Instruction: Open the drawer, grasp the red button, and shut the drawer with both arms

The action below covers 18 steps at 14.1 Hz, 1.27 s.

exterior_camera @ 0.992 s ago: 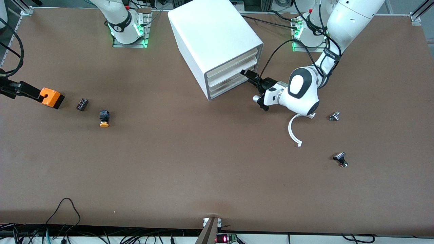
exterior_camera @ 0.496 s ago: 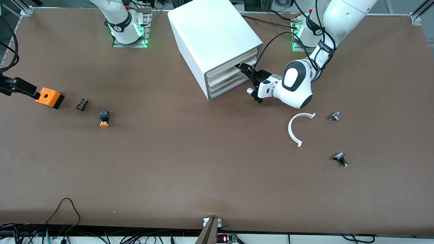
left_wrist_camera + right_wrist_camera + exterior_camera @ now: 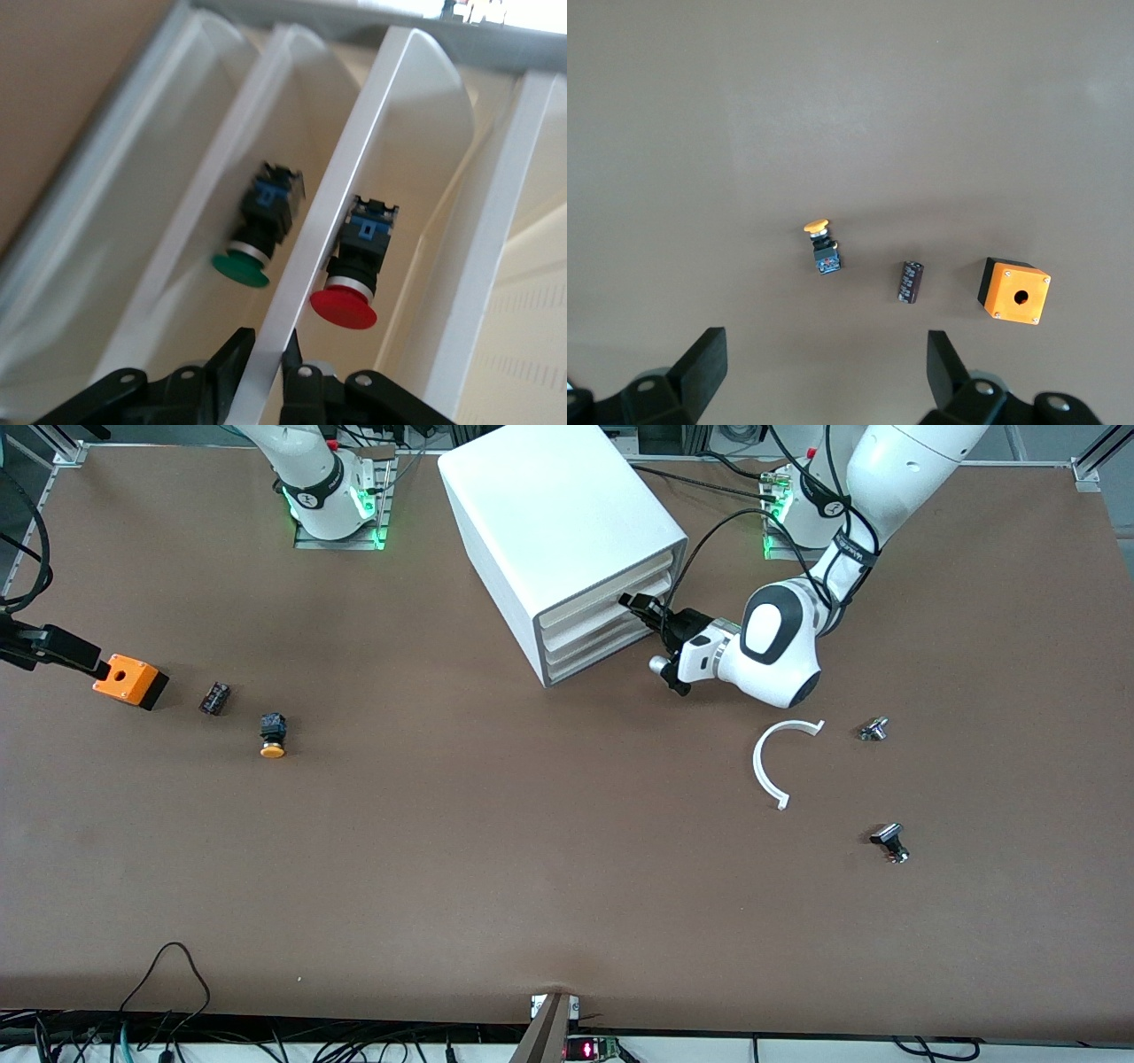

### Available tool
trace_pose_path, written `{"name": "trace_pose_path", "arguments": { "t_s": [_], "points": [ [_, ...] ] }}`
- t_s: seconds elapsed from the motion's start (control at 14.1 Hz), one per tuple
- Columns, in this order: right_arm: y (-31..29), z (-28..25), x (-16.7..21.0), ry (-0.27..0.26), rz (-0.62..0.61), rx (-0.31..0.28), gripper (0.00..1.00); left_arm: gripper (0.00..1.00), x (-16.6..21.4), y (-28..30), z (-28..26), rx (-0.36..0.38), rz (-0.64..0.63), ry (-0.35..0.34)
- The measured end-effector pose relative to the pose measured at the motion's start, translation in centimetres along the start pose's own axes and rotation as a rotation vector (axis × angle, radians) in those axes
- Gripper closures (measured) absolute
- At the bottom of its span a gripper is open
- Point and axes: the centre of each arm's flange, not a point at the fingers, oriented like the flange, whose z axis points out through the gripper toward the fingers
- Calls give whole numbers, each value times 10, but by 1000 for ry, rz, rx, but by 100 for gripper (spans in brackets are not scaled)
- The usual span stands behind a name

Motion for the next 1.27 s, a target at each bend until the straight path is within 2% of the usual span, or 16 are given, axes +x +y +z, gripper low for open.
{"name": "trace_pose_path", "arguments": {
  "t_s": [0.14, 0.28, 0.64, 0.78, 0.99, 1.13, 1.27],
  "points": [
    [0, 0, 0, 0, 0, 0, 0, 82, 8, -12, -50, 18, 6, 125],
    [0, 2, 0, -5, 0, 0, 0, 85, 14, -18, -90, 29, 46, 211],
    [12, 18, 7, -33, 23, -4, 0, 86, 20, -15, -104, 49, 74, 251],
    [21, 20, 7, -38, 39, -3, 0, 72, 23, -19, -113, 81, 68, 298],
    [19, 29, 11, -46, 41, 14, 0, 44, 26, -14, -124, 97, 80, 328],
    [9, 60, 22, -93, 44, 63, 0, 24, 27, -1, -139, 112, 105, 359],
    [0, 96, 35, -140, 50, 103, 0, 4, 22, 18, -170, 143, 137, 428]
  ]
}}
